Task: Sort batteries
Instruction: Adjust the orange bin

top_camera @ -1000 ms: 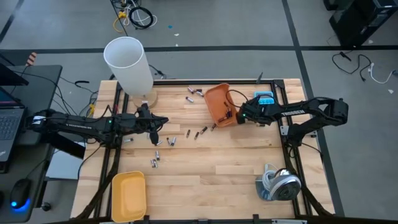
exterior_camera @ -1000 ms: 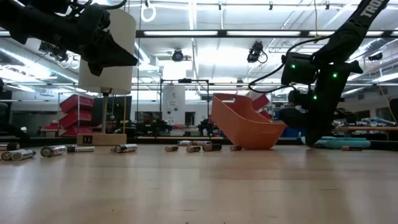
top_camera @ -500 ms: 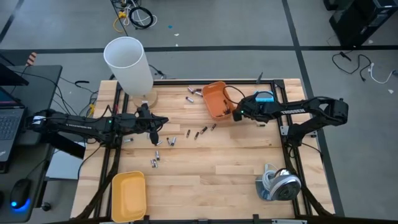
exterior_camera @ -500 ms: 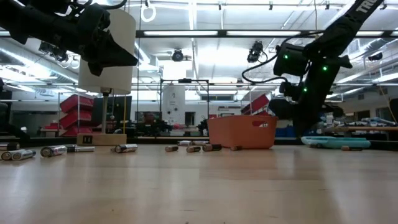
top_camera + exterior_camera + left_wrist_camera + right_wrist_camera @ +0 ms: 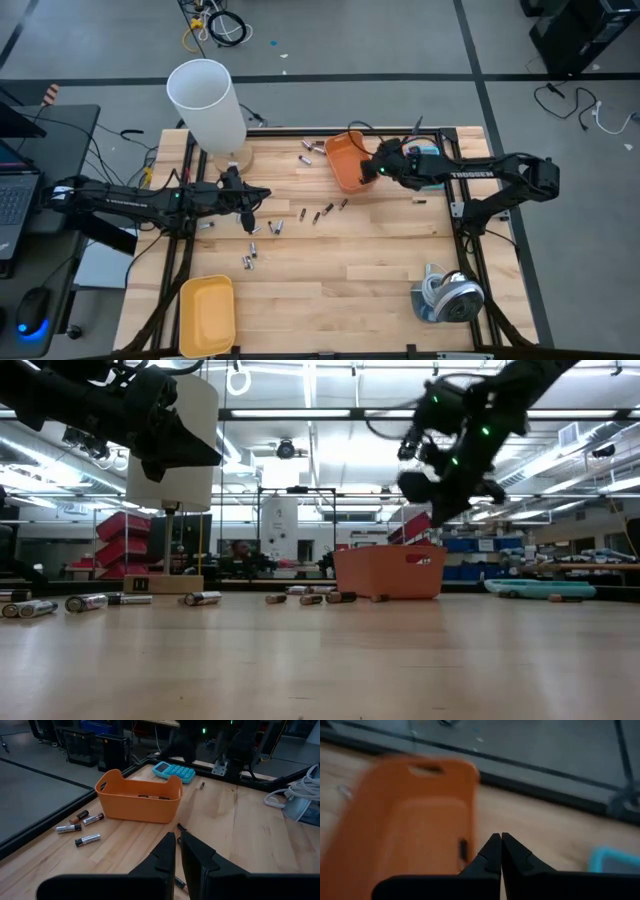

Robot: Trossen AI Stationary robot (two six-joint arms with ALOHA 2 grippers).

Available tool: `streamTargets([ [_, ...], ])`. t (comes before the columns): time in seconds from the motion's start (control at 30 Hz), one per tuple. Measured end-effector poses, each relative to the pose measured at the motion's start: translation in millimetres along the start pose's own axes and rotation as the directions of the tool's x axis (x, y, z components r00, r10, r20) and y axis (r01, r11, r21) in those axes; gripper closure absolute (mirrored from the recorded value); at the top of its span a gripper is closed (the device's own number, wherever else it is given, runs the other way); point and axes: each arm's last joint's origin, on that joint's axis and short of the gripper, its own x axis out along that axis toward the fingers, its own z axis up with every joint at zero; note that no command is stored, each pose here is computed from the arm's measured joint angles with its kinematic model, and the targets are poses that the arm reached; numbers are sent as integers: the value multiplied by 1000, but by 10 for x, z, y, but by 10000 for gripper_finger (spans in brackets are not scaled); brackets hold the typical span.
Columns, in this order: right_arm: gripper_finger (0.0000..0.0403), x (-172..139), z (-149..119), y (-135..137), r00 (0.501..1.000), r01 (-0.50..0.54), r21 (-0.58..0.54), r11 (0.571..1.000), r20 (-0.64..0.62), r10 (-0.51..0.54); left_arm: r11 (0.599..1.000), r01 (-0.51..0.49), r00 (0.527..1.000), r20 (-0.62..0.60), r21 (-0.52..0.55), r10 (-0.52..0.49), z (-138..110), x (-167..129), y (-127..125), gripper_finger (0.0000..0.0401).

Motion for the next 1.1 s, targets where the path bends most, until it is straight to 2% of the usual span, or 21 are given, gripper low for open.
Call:
streamTargets([
  [0.2, 403, 91, 383, 181, 987, -156, -51, 986, 16, 157, 1000, 3, 1000, 14, 8, -3, 13, 0, -3, 371],
  [0.33, 403, 302, 516, 257, 979, -203, -58, 977, -42, 201, 1000, 4, 1000, 18, 19, -4, 19, 0, -4, 371],
  [0.47, 403, 571, 583, 303, 953, -273, -40, 961, -152, 264, 1000, 3, 1000, 16, 20, -3, 16, 0, -3, 371],
  [0.6, 403, 766, 645, 325, 956, -242, -51, 969, -181, 230, 1000, 3, 1000, 13, 21, -3, 13, 0, -3, 371],
  [0.9, 403, 1092, 549, 283, 958, -156, -69, 985, -255, 134, 999, 0, 1000, 1, 32, 0, 1, 0, 0, 371],
  [1.1, 403, 1138, 553, 233, 975, -62, -85, 994, -217, 42, 999, 0, 1000, -2, 34, 1, -2, 0, 1, 371],
])
